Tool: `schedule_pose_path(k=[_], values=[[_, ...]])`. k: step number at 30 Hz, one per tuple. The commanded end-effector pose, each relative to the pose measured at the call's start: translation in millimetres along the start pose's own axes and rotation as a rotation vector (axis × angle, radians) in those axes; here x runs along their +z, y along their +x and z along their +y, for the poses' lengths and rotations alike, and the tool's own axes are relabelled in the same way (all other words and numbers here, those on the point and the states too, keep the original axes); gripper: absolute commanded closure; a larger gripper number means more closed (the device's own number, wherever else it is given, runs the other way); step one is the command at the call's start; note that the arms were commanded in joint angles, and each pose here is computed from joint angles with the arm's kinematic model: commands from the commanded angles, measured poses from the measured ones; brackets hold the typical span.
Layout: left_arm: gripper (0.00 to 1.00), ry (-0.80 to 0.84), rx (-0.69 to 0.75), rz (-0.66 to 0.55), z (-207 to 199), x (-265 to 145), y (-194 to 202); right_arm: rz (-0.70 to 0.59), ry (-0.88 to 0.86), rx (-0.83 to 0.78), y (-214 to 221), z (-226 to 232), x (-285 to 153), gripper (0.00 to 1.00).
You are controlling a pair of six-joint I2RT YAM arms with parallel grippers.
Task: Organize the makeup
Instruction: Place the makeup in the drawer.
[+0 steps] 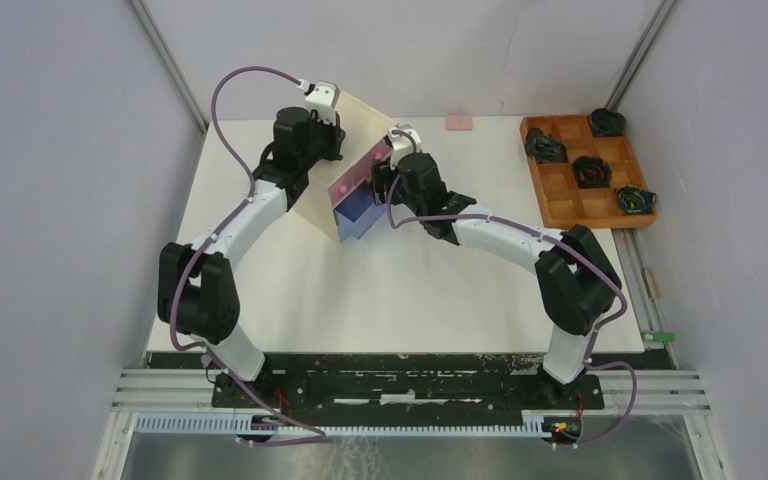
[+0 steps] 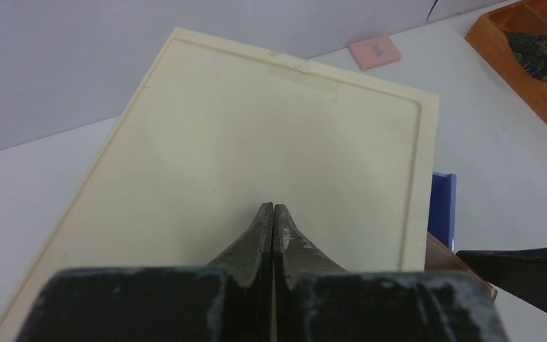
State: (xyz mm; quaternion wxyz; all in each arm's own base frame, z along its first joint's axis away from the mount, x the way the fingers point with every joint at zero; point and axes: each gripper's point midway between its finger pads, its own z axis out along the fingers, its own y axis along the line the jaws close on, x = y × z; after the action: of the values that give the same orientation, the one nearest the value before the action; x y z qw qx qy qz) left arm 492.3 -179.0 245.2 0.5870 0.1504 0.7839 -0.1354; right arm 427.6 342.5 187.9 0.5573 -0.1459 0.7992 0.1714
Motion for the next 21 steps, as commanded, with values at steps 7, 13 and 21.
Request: schedule_pose_path(k=[7,13,21], values=[[0.97,0.036,-0.051,0.627,-12,-39,184,-0.217,-0.118,0.005,-84,17,-62,0.99],[0.97,0.038,-0.055,0.62,-13,-40,182,-0.263,-0.225,-0.084,-91,32,-71,0.99],[0.97,0.025,-0.044,0.627,-9,-41,184,-0.342,-0.372,-0.103,-68,59,-46,0.99]])
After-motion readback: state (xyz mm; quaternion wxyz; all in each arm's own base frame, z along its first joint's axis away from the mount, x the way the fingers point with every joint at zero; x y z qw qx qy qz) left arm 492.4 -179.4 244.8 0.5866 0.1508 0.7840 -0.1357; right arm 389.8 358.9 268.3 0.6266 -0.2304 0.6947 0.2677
